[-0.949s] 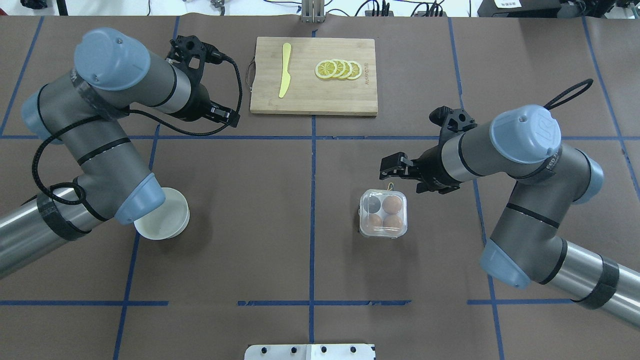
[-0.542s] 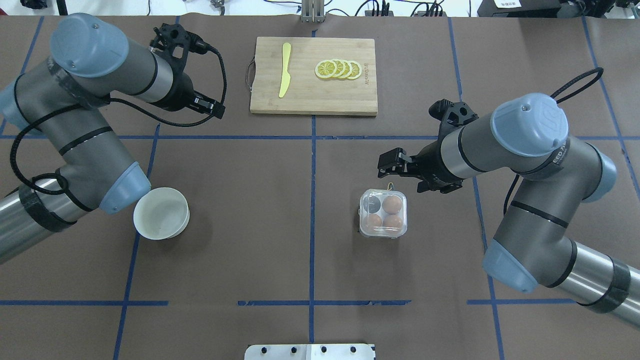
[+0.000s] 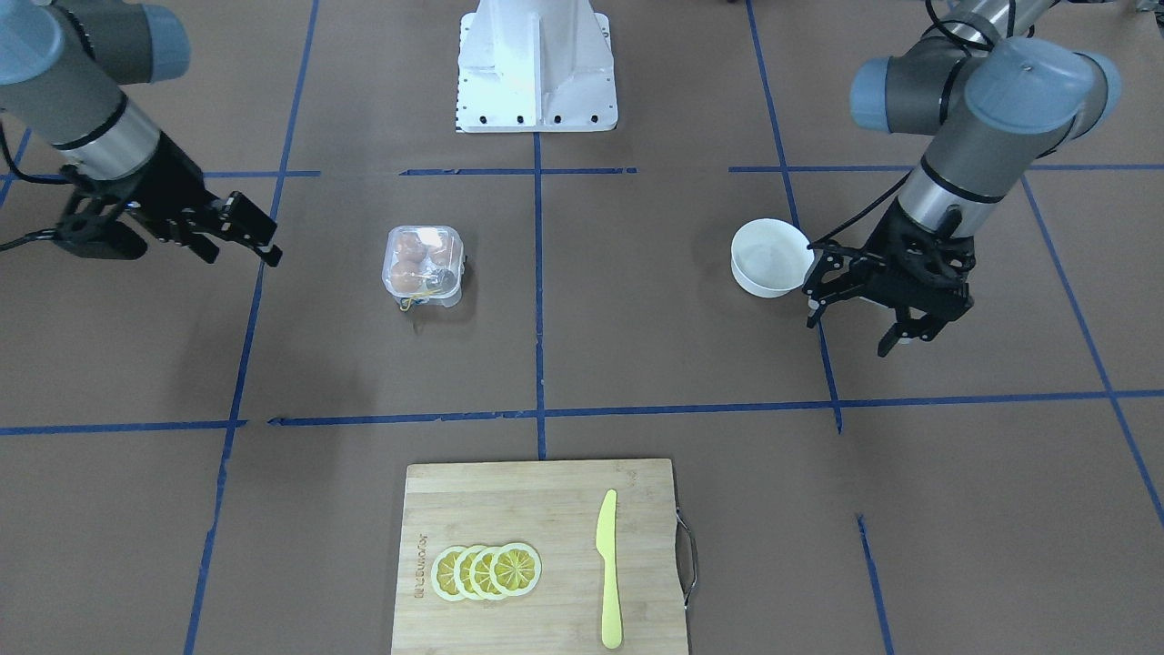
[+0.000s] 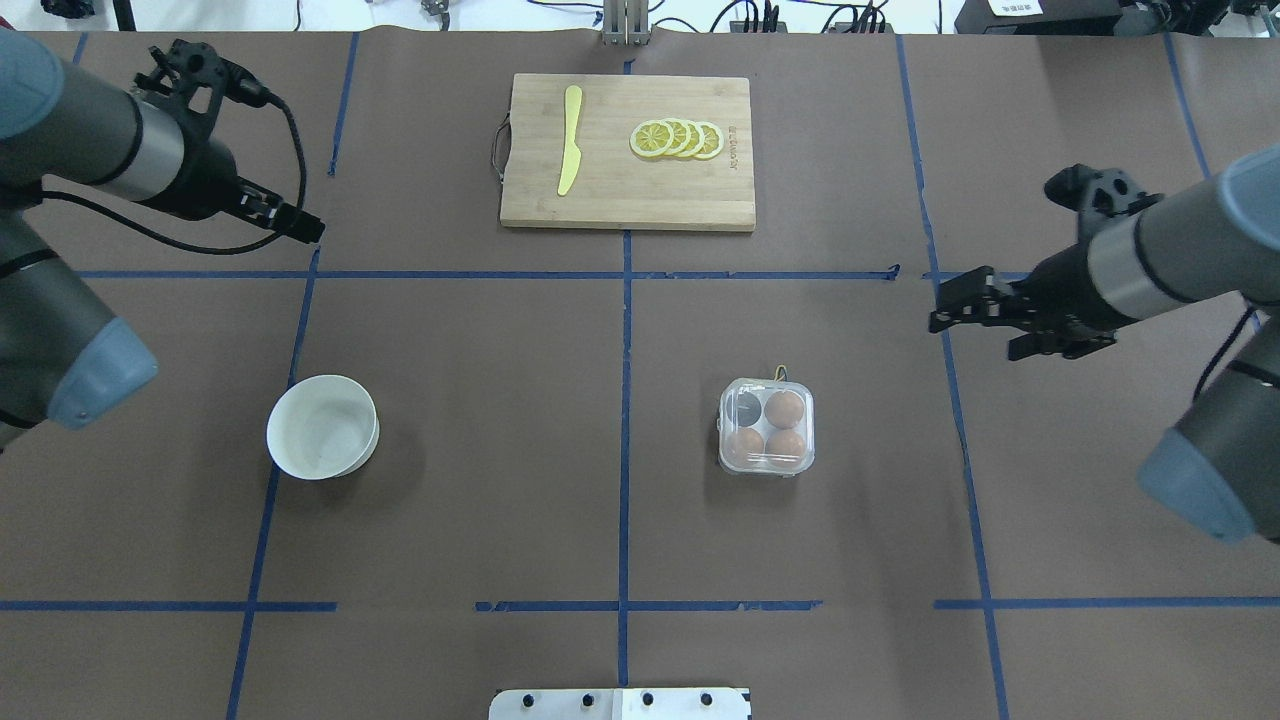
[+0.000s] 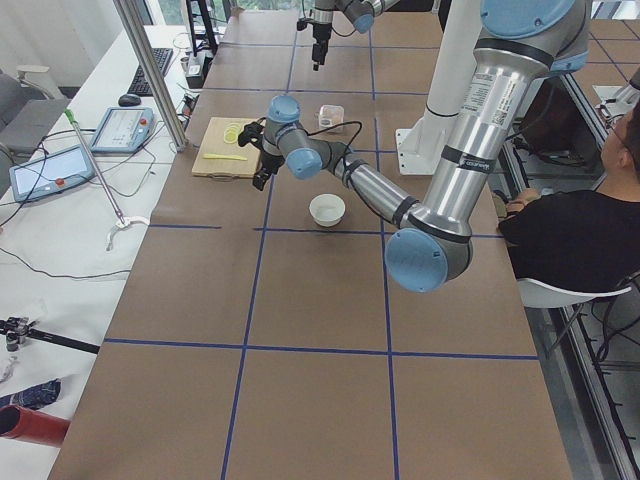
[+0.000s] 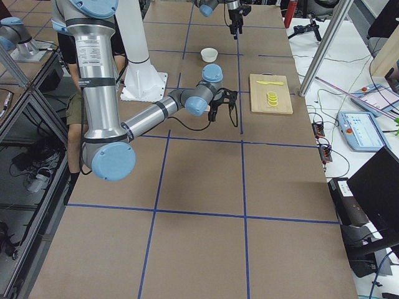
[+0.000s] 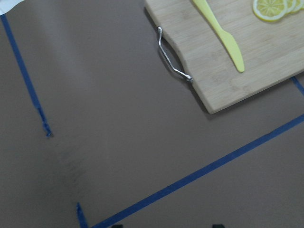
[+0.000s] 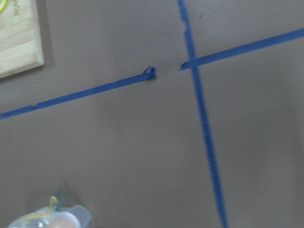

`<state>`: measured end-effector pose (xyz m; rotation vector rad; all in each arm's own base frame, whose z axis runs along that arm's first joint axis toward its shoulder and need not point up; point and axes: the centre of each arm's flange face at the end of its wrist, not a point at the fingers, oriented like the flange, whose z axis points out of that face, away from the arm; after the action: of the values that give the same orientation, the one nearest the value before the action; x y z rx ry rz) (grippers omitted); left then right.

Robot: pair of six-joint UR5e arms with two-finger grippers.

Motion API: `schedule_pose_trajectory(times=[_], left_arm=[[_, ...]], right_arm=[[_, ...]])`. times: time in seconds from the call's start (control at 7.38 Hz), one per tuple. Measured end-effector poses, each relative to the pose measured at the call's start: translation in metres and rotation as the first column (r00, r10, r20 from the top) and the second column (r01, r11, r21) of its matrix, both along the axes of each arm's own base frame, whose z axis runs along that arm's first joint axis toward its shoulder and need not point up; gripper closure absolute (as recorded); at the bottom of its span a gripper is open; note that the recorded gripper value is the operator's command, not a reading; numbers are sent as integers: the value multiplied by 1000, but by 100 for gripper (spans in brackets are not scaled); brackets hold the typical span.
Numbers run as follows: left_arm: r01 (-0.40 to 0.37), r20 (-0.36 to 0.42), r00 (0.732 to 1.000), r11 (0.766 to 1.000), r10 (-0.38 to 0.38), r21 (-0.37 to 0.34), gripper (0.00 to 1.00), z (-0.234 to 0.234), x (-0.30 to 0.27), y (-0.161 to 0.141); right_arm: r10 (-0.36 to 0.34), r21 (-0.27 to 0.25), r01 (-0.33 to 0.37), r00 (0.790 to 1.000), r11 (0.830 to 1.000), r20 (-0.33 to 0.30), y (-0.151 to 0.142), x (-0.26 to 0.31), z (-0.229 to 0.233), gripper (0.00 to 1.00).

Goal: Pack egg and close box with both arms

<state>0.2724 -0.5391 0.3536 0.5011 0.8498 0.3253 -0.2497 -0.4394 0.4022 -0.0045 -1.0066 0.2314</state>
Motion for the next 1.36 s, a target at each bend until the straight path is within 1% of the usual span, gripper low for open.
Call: schedule_pose_trajectory(times=[0.14,0.27,0.41,0.54,0.68,0.81,0.95,1.08,1.22,1.36], left_arm=[[-17,11,1000,1000,17,7,1,21,-40,1],[-38,19,999,999,38,15,1,47,-88,6],[-48,32,998,999,47,26,0,75,-142,11],[-44,59,997,998,42,39,0,107,-195,18],[-38,89,995,999,36,29,0,143,-233,27],[-24,109,994,1000,25,-16,0,178,-256,37],[-4,119,993,996,15,-88,0,205,-268,44],[9,128,992,983,15,-182,0,224,-273,47],[17,140,990,962,22,-272,0,237,-275,51],[25,154,988,947,26,-320,0,247,-278,56]], right_arm=[[-38,52,40,999,998,-38,-3,56,43,0],[-67,109,75,995,991,-79,-4,112,87,0],[-74,161,91,991,983,-111,-6,170,129,0],[-69,196,95,988,976,-136,-7,224,174,0],[-78,226,115,983,967,-164,-4,266,221,0],[-99,252,145,978,957,-185,1,297,262,0],[-113,265,162,975,951,-189,6,316,288,0],[-121,259,168,975,951,-186,9,324,300,0],[-126,246,169,975,954,-183,8,327,304,0],[-128,243,171,974,955,-185,3,328,303,0]])
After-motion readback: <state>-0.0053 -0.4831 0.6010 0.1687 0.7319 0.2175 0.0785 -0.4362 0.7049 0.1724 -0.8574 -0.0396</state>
